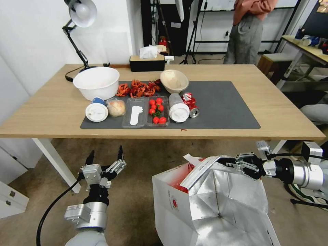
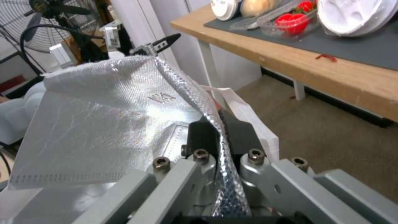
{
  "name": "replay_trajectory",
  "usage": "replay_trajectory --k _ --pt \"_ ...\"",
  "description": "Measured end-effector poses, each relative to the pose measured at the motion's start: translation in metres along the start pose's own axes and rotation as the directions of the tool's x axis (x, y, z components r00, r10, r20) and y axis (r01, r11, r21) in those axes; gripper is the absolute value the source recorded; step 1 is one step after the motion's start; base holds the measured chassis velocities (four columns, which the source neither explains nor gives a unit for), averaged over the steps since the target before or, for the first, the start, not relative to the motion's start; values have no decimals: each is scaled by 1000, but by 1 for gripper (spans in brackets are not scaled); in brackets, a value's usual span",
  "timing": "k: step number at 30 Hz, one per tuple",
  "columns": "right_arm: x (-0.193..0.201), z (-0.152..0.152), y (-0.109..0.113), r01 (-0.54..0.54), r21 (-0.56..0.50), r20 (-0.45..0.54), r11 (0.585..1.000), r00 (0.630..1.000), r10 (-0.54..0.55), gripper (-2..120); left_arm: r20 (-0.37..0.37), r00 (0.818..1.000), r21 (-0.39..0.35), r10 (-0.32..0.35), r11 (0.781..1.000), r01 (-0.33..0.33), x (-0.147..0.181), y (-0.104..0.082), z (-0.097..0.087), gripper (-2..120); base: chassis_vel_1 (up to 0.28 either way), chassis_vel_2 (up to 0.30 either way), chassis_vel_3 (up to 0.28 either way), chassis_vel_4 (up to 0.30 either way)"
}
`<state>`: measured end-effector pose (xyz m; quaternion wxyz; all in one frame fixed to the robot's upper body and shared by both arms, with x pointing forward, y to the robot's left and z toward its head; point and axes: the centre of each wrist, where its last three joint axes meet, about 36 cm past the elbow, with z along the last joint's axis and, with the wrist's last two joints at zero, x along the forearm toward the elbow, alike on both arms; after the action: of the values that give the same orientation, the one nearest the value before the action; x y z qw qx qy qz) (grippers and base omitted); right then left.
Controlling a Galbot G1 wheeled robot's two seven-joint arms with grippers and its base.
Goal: Pick up the food delivery bag from the floor and place it on the table.
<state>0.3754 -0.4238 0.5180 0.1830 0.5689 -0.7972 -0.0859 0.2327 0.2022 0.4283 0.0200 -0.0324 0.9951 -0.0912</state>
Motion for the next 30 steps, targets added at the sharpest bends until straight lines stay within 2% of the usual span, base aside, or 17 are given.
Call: replay_trajectory --k 30 --pt "-1 1 0 5 0 -2 1000 1000 -5 0 0 1000 5 -1 1000 1 0 -1 1 100 0 0 0 0"
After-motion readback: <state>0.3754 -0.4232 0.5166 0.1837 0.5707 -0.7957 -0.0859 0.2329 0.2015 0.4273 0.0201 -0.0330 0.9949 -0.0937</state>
